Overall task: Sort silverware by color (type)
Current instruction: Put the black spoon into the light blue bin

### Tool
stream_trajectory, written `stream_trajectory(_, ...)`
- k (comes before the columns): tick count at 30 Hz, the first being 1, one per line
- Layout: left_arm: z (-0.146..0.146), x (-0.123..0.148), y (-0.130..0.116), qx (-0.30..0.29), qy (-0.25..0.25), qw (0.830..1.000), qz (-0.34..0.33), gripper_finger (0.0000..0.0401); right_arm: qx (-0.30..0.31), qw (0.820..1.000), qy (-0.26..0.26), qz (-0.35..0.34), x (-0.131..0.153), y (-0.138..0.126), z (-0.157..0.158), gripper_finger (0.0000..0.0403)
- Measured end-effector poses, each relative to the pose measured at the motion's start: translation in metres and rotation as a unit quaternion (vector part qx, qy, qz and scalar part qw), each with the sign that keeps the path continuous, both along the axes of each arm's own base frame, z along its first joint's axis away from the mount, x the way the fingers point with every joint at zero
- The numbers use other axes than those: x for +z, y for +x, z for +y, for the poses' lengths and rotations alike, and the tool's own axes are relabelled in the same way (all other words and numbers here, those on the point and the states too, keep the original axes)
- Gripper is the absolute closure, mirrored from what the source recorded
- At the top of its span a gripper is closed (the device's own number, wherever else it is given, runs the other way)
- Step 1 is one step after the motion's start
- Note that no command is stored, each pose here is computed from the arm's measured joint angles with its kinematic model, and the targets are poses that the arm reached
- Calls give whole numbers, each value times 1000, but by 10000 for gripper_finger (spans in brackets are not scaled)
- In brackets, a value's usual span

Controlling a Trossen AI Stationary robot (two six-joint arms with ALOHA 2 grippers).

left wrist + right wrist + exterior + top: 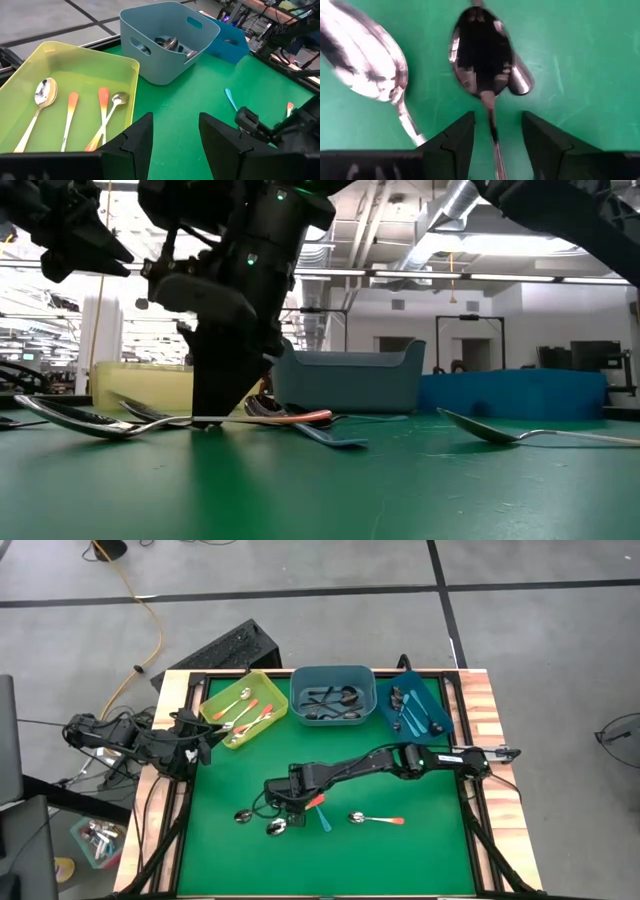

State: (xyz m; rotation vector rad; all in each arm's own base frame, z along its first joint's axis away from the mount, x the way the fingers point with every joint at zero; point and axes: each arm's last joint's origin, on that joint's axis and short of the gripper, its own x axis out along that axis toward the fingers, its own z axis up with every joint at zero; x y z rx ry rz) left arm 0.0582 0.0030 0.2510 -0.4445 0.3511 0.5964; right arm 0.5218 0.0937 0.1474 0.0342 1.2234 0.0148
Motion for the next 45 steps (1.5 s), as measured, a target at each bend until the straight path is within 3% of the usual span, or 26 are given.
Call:
stream_trajectory(5, 0, 0, 0, 0, 0, 1000, 0, 258, 2, 1000, -2, 3, 0, -1, 1, 248)
stream_trajectory(17, 0, 0, 0, 0, 0, 1000, 0, 258, -16, 1000, 1, 13, -2, -2, -4, 393)
stream_trajectory(32, 0, 0, 0, 1, 0, 1000, 0, 258, -32, 999, 2, 1, 8, -1, -5, 398)
stream_trajectory(45, 0, 0, 0, 1, 0, 1000, 0, 258, -40, 998, 7, -49, 64, -9, -19, 400)
